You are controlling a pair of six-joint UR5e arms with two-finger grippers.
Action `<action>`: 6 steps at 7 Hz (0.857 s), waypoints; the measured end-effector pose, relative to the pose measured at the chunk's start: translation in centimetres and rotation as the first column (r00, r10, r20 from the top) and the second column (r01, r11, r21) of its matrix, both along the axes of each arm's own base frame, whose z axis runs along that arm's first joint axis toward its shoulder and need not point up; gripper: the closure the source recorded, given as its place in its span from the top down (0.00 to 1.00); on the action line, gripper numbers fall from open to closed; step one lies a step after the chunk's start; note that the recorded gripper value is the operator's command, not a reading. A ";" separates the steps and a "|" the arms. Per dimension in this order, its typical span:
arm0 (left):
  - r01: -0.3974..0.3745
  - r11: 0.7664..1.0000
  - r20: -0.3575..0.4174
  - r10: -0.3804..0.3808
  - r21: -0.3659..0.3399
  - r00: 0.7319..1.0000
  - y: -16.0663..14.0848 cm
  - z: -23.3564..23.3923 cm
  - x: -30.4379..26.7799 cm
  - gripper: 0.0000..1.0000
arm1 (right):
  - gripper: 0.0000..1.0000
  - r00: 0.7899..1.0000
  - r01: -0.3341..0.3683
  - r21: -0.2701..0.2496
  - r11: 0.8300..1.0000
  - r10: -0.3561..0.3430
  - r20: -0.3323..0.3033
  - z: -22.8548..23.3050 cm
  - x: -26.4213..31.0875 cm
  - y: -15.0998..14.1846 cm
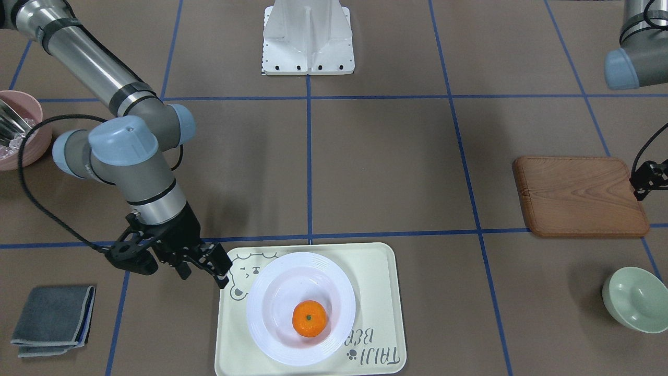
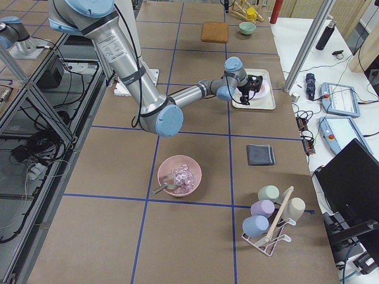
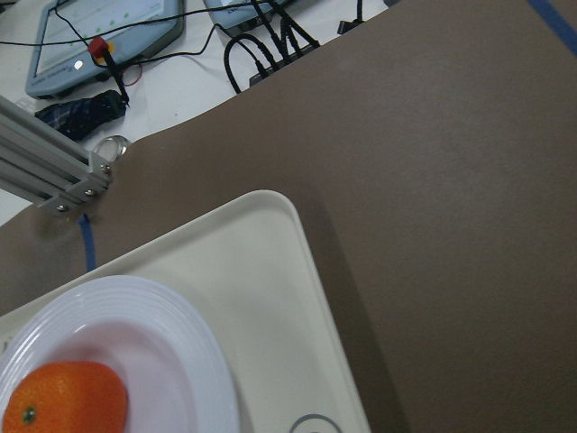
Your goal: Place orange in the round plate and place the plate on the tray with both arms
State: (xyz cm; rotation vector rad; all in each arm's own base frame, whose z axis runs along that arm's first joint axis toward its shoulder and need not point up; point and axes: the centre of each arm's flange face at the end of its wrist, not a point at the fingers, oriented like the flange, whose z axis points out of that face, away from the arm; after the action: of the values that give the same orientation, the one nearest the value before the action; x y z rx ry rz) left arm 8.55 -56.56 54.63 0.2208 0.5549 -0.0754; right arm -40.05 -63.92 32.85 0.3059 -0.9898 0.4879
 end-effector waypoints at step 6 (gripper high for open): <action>-0.096 0.995 -0.132 0.092 -0.027 0.987 4.2 2.5 -4.0 0.99 | 1.00 0.750 0.508 -0.094 0.856 -0.494 -0.440 24.1 36.1 8.6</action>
State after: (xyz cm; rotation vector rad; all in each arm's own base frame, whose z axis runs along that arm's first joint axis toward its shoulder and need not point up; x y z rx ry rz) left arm 4.54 -52.37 57.09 0.1574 0.6937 -0.0076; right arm -3.96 -55.27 56.97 0.1554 -0.5823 -0.1014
